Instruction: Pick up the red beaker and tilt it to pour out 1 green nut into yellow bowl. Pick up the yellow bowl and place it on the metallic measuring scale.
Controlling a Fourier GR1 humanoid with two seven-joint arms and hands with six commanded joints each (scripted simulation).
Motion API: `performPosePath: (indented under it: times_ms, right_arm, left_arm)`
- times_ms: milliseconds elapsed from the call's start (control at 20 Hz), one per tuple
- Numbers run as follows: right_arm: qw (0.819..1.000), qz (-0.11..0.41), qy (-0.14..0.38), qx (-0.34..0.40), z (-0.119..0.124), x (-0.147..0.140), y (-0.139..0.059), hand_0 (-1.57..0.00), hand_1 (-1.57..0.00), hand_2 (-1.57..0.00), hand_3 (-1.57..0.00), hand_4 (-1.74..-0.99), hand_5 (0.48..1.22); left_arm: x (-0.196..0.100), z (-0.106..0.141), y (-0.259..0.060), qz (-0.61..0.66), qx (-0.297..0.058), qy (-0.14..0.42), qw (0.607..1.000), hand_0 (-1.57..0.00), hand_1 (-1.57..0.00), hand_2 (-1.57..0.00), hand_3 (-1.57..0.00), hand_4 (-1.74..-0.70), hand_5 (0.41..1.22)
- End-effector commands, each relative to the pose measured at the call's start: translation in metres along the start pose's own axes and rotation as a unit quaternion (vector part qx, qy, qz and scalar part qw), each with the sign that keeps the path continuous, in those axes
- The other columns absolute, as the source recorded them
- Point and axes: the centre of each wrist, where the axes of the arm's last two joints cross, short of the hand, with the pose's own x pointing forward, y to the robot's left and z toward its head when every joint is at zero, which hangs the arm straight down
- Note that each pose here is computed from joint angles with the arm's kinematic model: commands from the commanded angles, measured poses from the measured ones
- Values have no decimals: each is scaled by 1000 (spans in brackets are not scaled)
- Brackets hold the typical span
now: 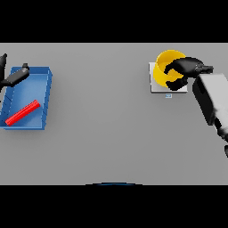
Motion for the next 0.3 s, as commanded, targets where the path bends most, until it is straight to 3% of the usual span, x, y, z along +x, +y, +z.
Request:
performPosePath:
  times_ms: [0,250]
  right_arm:
    - [1000,3,-2,2,-2,1,0,-163,-144,-288,-475,-1356,755]
    - [1000,12,-1,14,-2,-5,1,-53,-47,-115,-348,-1308,733]
  left_arm:
    - [1,0,1,1,1,1,1000,1,1,1,1,-812,736]
    - [4,2,-5,4,2,-3,1000,1,1,1,1,-821,734]
